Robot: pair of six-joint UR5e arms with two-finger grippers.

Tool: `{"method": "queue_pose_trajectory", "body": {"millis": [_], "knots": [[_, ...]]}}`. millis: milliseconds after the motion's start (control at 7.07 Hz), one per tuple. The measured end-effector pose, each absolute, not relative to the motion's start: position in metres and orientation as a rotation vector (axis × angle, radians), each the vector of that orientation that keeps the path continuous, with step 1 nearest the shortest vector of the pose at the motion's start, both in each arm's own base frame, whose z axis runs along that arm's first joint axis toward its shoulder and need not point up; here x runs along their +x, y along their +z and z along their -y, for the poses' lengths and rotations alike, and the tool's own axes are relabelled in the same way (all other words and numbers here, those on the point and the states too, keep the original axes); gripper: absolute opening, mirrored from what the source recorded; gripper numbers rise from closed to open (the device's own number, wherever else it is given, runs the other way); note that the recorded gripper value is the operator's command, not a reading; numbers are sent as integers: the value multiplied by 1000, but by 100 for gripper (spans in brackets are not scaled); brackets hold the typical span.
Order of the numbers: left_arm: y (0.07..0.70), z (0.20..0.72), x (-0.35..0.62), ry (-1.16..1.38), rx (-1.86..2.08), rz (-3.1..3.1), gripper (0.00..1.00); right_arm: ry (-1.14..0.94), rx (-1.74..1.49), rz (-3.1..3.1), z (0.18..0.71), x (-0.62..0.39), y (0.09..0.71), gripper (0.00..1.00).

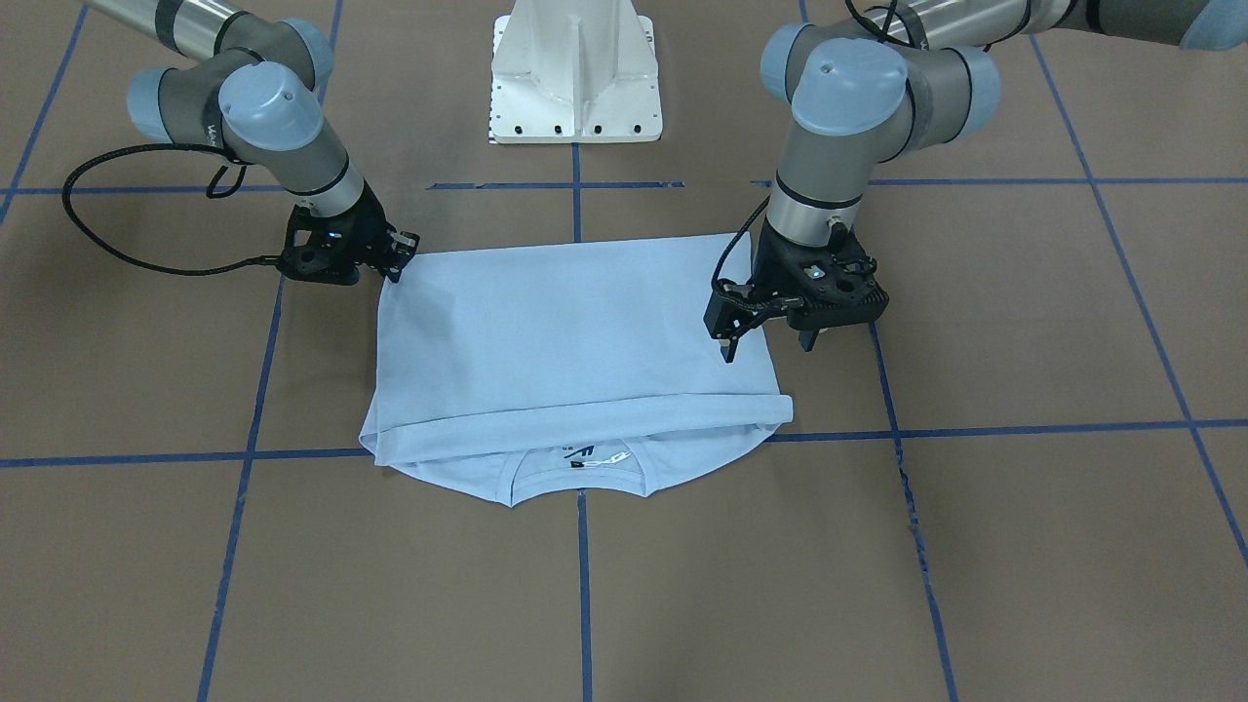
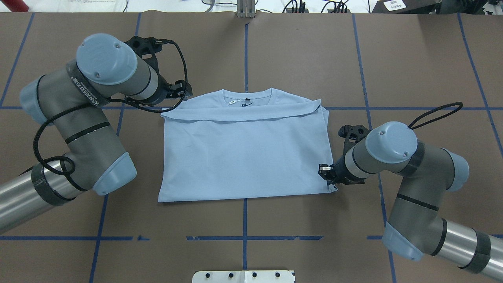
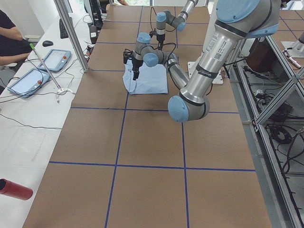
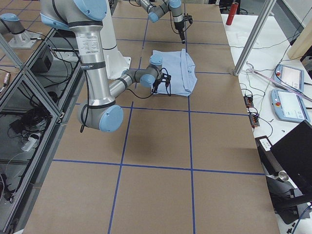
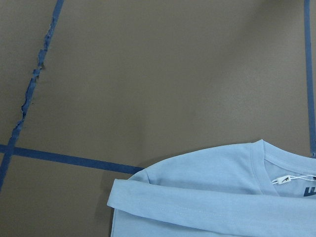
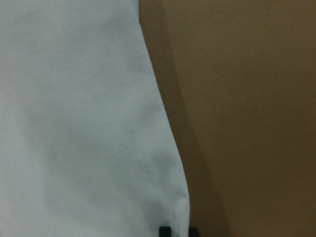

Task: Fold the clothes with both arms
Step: 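Drag the folded shirt toward the robot with the right gripper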

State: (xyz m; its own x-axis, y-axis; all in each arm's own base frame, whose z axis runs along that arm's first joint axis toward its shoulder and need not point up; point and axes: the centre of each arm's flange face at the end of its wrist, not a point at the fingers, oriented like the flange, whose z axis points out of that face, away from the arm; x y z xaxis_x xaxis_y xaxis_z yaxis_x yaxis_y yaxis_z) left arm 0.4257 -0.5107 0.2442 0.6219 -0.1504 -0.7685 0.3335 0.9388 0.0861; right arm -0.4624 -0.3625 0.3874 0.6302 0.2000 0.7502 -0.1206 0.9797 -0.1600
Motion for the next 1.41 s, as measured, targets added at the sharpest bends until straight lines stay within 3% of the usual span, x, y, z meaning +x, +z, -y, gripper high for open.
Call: {"method": "queue_pose_trajectory", "body": {"millis": [424,1132,1415], "knots": [[244,511,425,-282,232,-856,100,130,-115,881,323,-451,386,0],[247,510,424,-286,237,-850,100,-52,-234,848,192,-418,395,0],[248,508,425,-285,237,-849,100,-71,-298,843,154,-421,387,100]]}}
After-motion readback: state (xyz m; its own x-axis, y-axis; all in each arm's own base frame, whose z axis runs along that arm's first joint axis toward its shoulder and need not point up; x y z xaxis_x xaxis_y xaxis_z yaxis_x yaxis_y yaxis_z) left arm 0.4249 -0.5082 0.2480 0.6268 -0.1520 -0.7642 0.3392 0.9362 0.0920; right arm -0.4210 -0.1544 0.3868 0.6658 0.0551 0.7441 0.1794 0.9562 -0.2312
